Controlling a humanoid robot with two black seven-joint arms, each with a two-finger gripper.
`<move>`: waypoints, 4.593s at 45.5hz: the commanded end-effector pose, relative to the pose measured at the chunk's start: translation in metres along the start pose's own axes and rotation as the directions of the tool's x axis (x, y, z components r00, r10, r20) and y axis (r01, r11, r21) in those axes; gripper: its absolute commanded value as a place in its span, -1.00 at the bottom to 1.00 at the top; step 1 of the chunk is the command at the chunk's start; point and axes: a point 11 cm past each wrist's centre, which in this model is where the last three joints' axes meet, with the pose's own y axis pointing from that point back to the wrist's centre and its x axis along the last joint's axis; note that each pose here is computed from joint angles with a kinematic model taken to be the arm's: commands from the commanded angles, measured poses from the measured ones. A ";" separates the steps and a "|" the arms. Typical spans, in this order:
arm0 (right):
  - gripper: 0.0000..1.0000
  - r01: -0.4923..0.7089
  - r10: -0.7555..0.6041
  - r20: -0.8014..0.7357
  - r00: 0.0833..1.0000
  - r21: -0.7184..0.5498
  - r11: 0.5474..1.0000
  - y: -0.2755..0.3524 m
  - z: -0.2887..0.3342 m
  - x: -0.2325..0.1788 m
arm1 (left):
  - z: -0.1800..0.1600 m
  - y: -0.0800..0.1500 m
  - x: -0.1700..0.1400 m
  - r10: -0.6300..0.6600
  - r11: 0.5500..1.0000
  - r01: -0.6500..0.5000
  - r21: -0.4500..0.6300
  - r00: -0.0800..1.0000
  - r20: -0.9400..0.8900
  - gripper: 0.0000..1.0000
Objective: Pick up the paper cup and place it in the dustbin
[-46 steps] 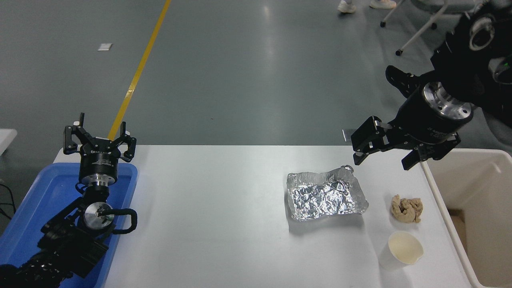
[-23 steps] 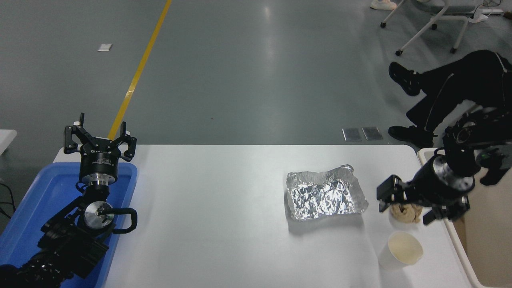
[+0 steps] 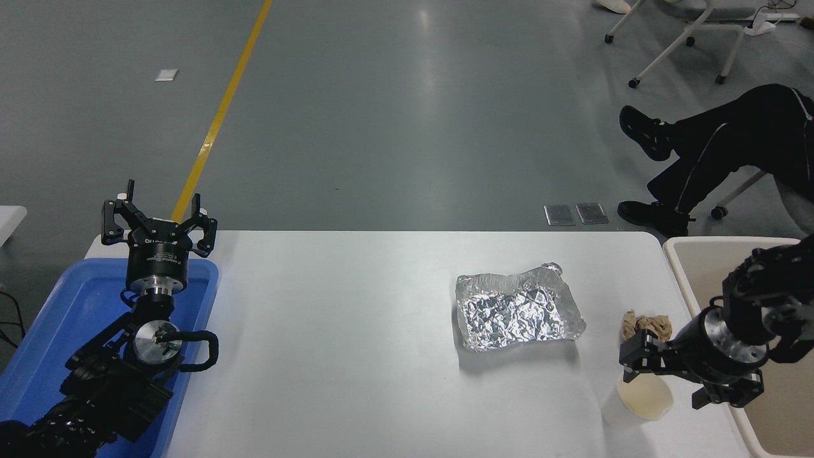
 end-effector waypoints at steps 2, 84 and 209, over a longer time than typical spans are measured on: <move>1.00 -0.049 0.050 0.042 0.998 -0.029 0.998 -0.023 0.019 0.000 | 0.000 0.000 0.000 0.000 1.000 0.000 0.000 1.000 0.000 0.98; -1.00 -0.123 0.160 -0.150 0.976 0.231 0.965 0.220 -0.042 0.026 | 0.000 0.000 0.000 0.000 1.000 0.000 0.000 1.000 0.000 0.98; 1.00 -0.586 0.672 0.361 0.647 -0.328 0.741 -0.070 0.151 0.135 | 0.000 0.000 0.001 0.001 1.000 -0.001 0.000 1.000 0.001 0.98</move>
